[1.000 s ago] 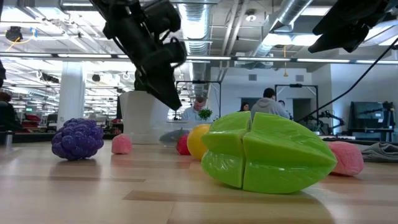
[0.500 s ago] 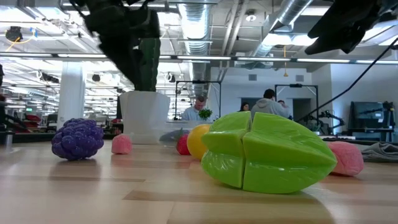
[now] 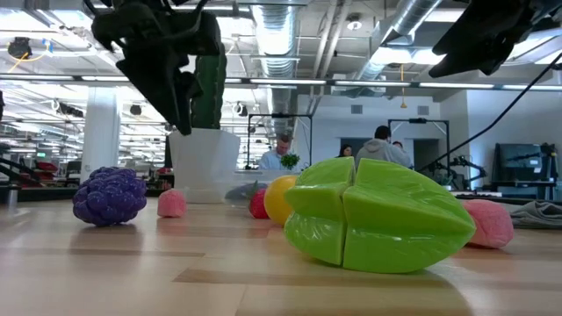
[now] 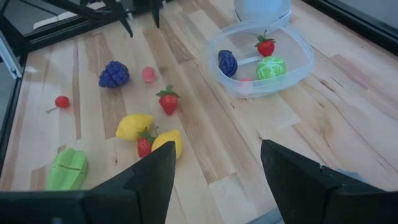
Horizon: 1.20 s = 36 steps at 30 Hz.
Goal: Pick and placing Produce into tupperware
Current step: Put the left peach into the transparent bin
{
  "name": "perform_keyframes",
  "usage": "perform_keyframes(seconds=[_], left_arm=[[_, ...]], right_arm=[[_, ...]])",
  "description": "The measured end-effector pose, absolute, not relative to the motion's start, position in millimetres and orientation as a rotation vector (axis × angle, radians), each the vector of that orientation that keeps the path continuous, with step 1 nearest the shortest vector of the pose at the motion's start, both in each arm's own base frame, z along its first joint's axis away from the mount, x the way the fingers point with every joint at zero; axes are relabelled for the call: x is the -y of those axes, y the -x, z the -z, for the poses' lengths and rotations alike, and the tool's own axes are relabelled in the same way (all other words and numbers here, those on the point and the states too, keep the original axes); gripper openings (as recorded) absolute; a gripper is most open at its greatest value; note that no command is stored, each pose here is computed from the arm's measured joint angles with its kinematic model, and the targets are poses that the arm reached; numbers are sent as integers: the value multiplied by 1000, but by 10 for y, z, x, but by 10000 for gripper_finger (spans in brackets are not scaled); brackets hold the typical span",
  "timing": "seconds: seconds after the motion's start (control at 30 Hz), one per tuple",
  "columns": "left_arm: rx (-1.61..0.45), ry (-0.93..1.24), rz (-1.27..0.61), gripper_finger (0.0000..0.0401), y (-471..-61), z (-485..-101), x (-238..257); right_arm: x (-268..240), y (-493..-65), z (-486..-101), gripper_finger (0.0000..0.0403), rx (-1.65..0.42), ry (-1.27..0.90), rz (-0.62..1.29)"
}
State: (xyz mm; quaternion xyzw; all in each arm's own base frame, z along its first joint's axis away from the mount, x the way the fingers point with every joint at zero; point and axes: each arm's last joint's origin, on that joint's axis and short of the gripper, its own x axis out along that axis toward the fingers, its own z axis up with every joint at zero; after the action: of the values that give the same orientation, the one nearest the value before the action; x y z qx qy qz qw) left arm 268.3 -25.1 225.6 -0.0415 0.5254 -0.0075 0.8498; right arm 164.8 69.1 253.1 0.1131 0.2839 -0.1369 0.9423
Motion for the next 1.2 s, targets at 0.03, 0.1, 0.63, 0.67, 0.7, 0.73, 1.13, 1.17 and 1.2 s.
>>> perform_keyframes(seconds=[0.03,0.1,0.63,0.67,0.7,0.73,1.13,1.17,1.2], left_arm=[[-1122,87,20,212,-2693,-2226,263],[-1141,89,40,212,-2736,-2154,296],[-1216,120,91,212,-2946,-1780,383],[-1214,120,91,212,-2955,-1770,383],[-1209,121,92,212,-2968,-1759,385],[-1218,120,91,212,-2965,-1748,384],[-1277,145,116,212,-3039,-1520,405],[-1285,144,114,212,-3036,-1510,404],[-1285,145,115,212,-3038,-1506,405]], right_arm=[[-691,-1648,-2531,260,-579,-231,279],[-693,-1651,-2535,260,-574,-235,278],[-704,-1666,-2530,260,-571,-237,275],[-705,-1667,-2528,260,-572,-236,275],[-708,-1674,-2526,260,-571,-236,275],[-711,-1678,-2523,260,-572,-236,275],[-714,-1678,-2523,260,-571,-238,274],[-715,-1679,-2525,260,-569,-240,273],[-716,-1680,-2526,260,-568,-240,273]])
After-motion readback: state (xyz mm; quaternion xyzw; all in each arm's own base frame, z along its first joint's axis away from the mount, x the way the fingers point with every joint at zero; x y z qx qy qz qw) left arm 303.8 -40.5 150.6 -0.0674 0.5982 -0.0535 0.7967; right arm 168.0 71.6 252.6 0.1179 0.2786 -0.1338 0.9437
